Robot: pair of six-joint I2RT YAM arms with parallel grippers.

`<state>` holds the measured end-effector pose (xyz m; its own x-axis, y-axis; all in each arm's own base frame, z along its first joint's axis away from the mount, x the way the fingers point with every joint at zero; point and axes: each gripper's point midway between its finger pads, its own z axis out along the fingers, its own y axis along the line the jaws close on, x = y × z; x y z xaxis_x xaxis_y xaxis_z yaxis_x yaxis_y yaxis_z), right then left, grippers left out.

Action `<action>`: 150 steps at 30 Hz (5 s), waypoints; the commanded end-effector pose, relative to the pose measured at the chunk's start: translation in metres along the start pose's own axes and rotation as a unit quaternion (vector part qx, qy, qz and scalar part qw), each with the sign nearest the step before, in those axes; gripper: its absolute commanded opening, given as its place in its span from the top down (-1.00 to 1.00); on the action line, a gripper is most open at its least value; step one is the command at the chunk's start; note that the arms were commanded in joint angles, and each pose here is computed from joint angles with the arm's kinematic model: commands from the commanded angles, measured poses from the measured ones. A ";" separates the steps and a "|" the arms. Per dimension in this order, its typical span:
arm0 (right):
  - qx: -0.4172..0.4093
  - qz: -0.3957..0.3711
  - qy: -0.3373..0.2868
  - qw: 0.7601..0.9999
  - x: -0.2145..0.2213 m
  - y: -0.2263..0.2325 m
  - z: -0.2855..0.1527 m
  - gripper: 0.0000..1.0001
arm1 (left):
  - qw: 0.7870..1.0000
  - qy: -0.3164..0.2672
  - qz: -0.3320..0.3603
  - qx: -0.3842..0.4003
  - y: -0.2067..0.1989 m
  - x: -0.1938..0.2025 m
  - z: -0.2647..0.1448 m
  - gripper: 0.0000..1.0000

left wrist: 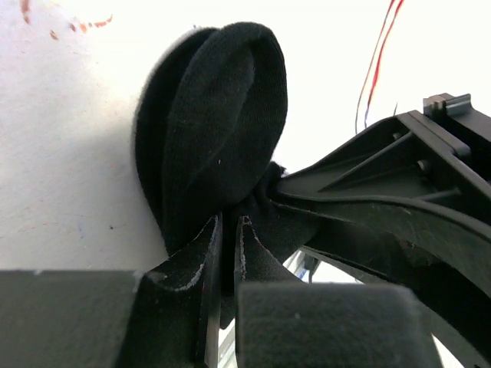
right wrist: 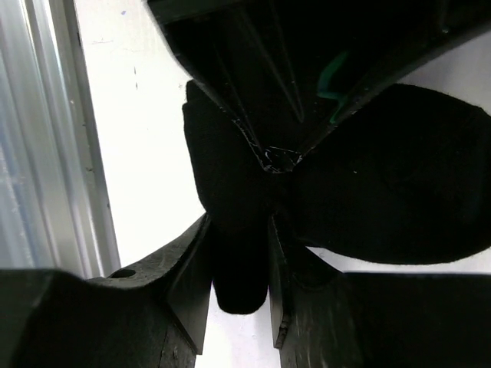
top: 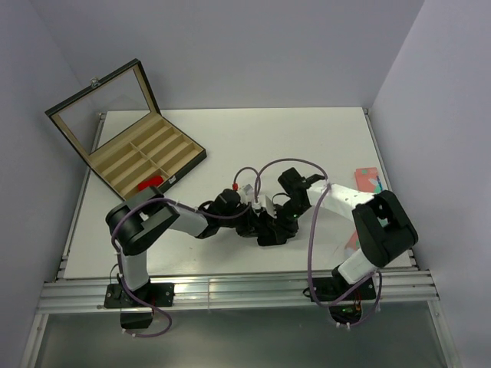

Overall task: Roll the socks
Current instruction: Roll the sock at the center of the board.

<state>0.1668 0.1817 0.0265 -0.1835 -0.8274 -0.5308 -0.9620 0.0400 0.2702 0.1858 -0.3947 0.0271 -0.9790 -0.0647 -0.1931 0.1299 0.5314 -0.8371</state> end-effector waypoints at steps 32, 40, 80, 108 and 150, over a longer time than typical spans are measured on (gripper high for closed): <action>-0.074 0.203 0.117 0.969 0.030 -0.011 0.011 0.40 | 0.954 -0.211 0.213 -0.014 -0.022 -0.016 -0.070 0.24; -0.083 0.237 0.141 0.958 0.033 -0.013 0.013 0.40 | 0.913 -0.213 0.346 -0.032 -0.035 -0.009 -0.064 0.11; -0.087 0.274 0.181 0.941 0.034 -0.020 0.009 0.36 | 0.870 -0.042 0.486 -0.071 -0.024 -0.002 -0.012 -0.01; 0.049 0.274 0.093 0.956 0.007 -0.051 -0.018 -0.06 | 0.932 0.039 0.308 -0.188 0.027 0.055 0.004 0.99; 0.179 -0.033 -0.085 0.980 0.024 0.002 -0.090 -0.29 | 0.970 0.139 0.119 -0.157 0.050 0.063 0.000 0.99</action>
<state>0.1829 0.1006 0.0781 -0.2735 -0.7323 -0.6237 -0.9441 0.3285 0.0283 0.1620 -0.4251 0.0367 -0.8920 0.2075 -0.4015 0.4428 0.5790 -0.6846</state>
